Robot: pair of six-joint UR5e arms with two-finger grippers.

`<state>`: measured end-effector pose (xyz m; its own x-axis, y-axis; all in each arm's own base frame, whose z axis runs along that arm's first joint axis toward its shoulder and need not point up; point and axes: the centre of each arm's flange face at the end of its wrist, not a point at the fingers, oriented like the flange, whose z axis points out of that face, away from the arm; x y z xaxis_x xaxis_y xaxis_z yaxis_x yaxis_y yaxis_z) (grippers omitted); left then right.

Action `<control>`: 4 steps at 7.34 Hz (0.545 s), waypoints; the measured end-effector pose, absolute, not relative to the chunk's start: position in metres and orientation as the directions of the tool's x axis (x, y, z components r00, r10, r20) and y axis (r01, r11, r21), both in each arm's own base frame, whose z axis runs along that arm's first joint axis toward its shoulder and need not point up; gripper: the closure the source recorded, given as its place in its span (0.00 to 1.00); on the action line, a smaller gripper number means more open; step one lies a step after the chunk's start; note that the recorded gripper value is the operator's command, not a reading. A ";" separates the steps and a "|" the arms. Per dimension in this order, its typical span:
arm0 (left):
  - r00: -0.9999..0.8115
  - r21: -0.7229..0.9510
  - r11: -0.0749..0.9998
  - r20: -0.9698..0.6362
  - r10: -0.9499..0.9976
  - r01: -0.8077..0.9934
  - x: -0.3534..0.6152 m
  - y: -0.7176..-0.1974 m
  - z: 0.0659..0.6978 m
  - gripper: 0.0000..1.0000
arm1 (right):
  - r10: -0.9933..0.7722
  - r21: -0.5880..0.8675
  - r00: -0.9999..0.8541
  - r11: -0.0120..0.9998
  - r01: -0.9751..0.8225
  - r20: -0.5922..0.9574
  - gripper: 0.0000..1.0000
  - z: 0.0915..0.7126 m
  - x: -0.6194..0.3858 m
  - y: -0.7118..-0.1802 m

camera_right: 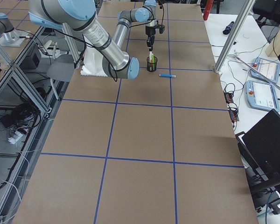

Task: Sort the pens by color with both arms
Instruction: 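Reach the right gripper over the cup and grasp the red-capped marker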

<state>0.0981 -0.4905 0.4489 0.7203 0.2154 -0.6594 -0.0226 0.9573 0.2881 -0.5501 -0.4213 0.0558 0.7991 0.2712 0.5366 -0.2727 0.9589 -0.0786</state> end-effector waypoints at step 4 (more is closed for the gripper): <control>0.718 0.291 0.956 -0.661 0.217 -0.021 0.099 -0.491 0.446 0.00 | 0.304 -0.063 0.720 0.938 -0.342 0.623 1.00 0.016 -0.480 -0.438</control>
